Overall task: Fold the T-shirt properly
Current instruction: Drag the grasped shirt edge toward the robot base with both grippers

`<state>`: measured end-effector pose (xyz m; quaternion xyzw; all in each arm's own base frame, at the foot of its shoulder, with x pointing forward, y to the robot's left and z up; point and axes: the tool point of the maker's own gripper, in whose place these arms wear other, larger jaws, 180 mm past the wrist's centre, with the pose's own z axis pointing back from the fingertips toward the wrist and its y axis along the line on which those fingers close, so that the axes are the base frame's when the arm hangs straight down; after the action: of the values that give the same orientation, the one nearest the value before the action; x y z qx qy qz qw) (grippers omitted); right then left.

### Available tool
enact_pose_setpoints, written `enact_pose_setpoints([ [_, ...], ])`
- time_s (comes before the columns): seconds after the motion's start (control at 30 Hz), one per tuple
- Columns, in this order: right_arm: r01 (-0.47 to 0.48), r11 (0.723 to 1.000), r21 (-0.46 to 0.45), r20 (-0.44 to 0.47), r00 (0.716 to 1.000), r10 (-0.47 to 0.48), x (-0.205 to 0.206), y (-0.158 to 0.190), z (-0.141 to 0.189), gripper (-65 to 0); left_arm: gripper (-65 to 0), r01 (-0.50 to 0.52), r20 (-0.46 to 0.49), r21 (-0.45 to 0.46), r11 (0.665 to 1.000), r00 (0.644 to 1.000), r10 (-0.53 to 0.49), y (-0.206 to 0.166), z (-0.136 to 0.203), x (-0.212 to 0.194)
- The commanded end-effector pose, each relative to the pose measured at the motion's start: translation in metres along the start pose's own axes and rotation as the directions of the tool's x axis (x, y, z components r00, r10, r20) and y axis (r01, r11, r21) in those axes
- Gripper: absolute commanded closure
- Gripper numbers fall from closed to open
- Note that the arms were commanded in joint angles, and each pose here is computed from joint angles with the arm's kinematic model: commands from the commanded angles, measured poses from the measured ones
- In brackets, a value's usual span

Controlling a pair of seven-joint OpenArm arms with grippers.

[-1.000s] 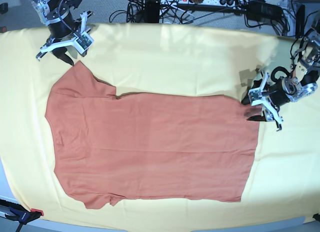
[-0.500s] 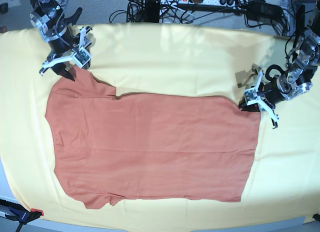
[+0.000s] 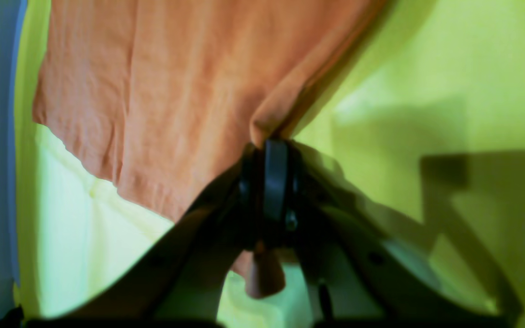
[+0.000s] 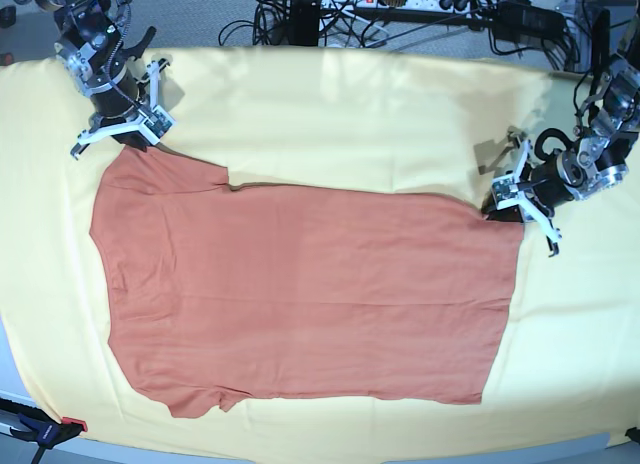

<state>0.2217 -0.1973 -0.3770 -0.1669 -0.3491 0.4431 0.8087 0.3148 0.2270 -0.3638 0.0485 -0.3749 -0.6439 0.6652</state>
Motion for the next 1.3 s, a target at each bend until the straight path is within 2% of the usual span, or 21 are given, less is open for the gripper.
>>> enact_pose_setpoints([
  [0.0,-0.026,0.999,-0.034,0.012,1.0,0.027,0.004,-0.013,0.005,0.0,0.0,0.036,-0.029,0.012,0.999,0.999,-0.036,0.012,0.011,-0.006],
  [0.13,-0.08,0.996,-0.043,-0.007,0.997,0.08,0.0,-0.024,0.011,0.0,0.0,0.045,-0.002,0.0,0.999,0.999,-0.045,0.017,0.023,0.004],
  [0.43,-0.203,0.979,0.0,-0.106,0.974,0.202,-0.029,-0.028,0.028,0.0,0.0,0.014,0.106,-0.218,0.976,0.994,0.009,-0.006,0.06,0.041],
  [0.57,-0.217,0.976,0.029,-0.115,0.969,0.219,-0.029,-0.018,0.041,0.0,0.0,0.025,0.142,-0.23,0.973,0.99,0.008,-0.005,0.071,0.055],
  [0.73,-0.212,0.974,0.086,-0.133,0.966,0.222,-0.034,0.003,0.056,0.0,0.0,0.055,0.132,-0.249,0.967,0.991,-0.022,-0.008,0.081,0.055],
  [0.93,-0.223,0.963,0.149,-0.167,0.954,0.247,-0.046,0.026,0.074,0.0,0.0,0.006,0.135,-0.291,0.957,0.99,0.035,-0.021,0.086,0.055],
  [1.13,-0.254,0.958,0.132,-0.188,0.943,0.276,-0.051,0.033,0.091,0.0,0.0,0.011,0.126,-0.379,0.926,0.991,0.039,-0.056,0.093,0.059],
  [1.27,-0.259,0.954,0.152,-0.182,0.941,0.285,-0.049,0.041,0.102,0.0,0.0,0.034,0.101,-0.438,0.899,0.995,0.012,-0.077,0.102,0.06],
])
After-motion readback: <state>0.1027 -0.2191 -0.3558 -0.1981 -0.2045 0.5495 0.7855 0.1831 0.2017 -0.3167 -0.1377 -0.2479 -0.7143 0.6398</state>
